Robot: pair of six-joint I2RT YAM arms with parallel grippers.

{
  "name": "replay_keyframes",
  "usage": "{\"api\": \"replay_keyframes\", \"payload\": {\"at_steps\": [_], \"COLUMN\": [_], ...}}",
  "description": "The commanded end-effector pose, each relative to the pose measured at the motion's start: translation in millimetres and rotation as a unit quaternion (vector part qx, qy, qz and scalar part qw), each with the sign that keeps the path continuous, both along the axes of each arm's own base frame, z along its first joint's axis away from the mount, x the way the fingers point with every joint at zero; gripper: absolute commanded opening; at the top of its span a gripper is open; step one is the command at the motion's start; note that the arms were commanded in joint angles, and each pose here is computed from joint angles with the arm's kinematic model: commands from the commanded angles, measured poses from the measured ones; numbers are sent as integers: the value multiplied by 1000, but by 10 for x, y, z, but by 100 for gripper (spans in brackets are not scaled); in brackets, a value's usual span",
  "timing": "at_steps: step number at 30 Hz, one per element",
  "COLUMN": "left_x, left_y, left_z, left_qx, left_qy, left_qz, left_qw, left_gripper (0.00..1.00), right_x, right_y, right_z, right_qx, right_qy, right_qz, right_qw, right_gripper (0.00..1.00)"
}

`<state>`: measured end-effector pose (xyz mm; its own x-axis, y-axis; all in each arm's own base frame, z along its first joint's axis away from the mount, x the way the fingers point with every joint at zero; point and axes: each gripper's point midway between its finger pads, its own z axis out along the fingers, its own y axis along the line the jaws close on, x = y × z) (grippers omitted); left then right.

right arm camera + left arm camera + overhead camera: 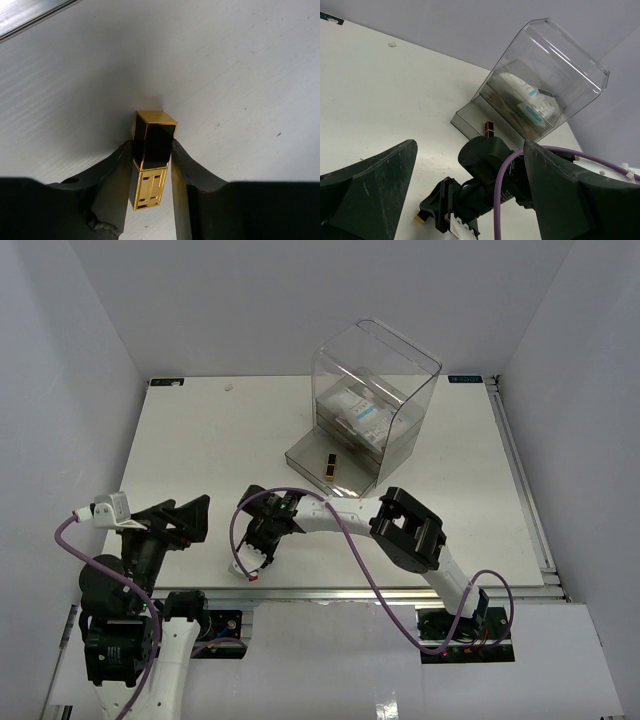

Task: Organize the makeup

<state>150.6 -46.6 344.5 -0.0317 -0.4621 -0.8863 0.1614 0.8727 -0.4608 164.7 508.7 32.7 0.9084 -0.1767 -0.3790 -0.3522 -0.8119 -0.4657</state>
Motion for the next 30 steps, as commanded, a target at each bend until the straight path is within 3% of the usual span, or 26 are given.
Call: {"api": "replay_keyframes", "payload": {"at_steps": [1,8,16,21,24,30], "left_x": [15,38,107,193,240,381], "left_y": [-19,-91,-205,-296,-348,-555], "left_z": [-67,-128,-240,-349,-418,-681], "left_qx": [5,-7,-57,-82,-97,-133], "left_qy": [7,10,16,31,36,76], "left_qz": [-6,-25,-50,-73,-86,-143], "left_qw": [1000,1000,997,993,991,978], "left_gripper": [98,98,98,98,98,98], "right_x": [-126,-19,167,689,1078,1619], "right_y": [-459,-397,-769,-1260,-1523,-1875], "right_z": [-496,4,897,1117,1216,1043], "right_qx": [-114,-82,-13,11,34,48], "right_qy": [35,43,70,88,108,100], "right_qz": [-13,-98,-181,-281,-354,-441], "right_qw": [993,991,981,956,929,890], "right_gripper": [35,20,17,16,17,18]}}
